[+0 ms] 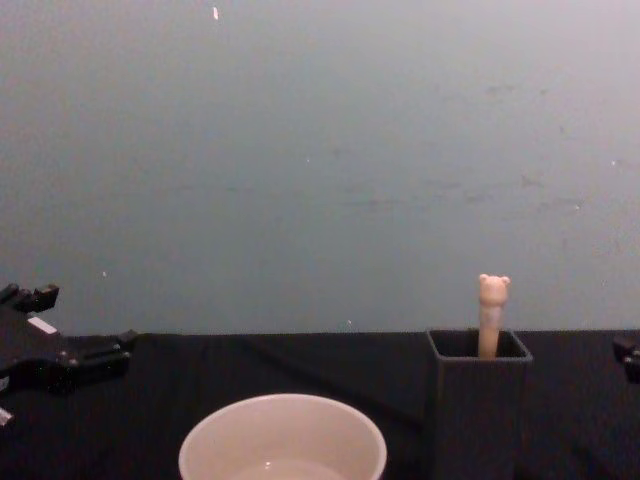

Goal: Pick up the stirring spoon with one hand, stir inside the cup, then place it back in its original position.

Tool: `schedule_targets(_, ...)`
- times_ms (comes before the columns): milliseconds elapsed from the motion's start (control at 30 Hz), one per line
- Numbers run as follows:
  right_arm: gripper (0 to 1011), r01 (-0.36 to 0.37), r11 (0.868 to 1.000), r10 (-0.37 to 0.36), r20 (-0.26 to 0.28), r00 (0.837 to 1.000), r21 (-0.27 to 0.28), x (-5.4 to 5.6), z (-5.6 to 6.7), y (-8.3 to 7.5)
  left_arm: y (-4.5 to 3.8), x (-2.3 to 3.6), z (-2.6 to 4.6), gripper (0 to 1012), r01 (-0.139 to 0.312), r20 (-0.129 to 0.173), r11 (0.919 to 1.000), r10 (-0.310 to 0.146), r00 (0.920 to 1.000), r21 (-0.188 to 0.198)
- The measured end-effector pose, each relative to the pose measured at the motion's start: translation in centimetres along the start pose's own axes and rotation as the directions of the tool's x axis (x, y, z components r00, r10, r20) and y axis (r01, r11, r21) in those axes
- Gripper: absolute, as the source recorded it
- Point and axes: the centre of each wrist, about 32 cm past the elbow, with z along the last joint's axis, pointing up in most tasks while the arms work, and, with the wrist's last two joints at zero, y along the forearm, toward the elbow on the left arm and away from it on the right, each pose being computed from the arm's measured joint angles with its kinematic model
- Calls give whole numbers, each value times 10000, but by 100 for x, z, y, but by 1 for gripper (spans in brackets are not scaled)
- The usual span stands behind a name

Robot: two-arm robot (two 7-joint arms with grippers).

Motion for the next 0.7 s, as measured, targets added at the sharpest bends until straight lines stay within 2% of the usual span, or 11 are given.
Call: schedule_targets(700, 1000, 0, 10000, 0, 0, 10000, 0, 0, 0, 0, 0, 0, 0, 1001, 0, 0, 10000, 0, 10000, 0)
